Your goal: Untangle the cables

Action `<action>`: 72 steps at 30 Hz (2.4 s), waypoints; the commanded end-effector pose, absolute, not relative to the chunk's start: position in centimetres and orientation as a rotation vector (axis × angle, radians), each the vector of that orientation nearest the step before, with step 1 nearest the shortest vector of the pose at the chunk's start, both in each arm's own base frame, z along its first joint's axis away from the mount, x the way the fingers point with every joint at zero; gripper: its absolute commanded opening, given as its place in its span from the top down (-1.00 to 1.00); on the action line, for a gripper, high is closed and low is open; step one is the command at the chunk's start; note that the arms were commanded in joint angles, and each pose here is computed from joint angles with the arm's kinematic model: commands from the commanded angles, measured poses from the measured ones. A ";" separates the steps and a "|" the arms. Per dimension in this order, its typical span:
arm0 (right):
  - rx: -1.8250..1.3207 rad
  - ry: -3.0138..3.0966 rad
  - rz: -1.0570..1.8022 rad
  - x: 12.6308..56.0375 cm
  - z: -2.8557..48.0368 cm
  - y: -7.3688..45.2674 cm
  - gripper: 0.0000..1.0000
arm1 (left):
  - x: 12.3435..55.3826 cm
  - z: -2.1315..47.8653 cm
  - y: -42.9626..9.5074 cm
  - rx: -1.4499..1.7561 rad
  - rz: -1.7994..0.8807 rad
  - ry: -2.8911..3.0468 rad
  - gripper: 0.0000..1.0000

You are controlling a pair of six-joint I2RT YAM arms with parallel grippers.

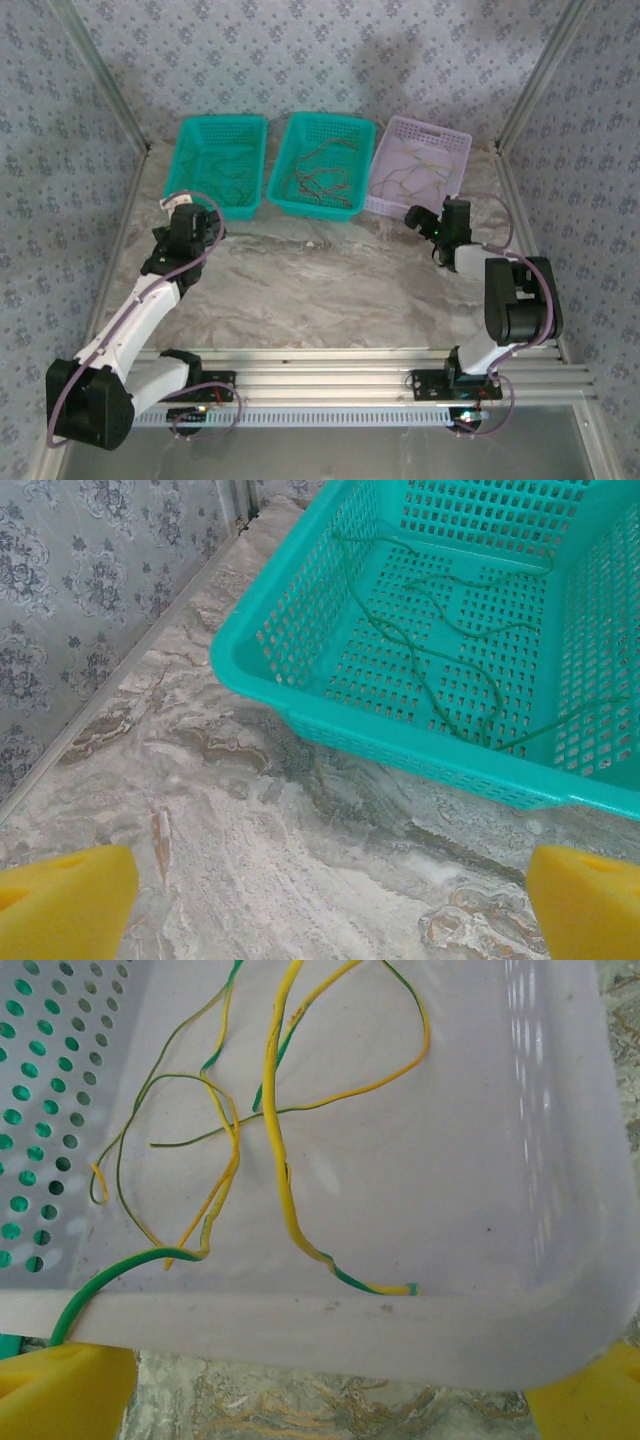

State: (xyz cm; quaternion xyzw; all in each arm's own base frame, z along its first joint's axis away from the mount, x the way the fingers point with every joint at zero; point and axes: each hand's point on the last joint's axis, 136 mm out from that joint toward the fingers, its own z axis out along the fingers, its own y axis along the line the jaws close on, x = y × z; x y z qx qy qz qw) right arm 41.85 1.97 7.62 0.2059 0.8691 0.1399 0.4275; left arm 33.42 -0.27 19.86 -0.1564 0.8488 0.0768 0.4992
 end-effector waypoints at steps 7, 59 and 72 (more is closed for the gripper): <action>0.593 2.066 0.209 45.3 10.4 -1.8 -1.00 | 33.5 20.2 0.1 -0.384 0.201 2.031 -1.00; 0.087 1.932 -0.044 38.1 10.1 -2.8 -1.00 | 34.5 15.3 0.5 -0.199 0.359 2.127 -1.00; 0.049 1.958 -0.045 39.1 8.6 -2.1 -0.99 | 35.6 11.0 5.3 -0.315 0.349 2.108 -0.99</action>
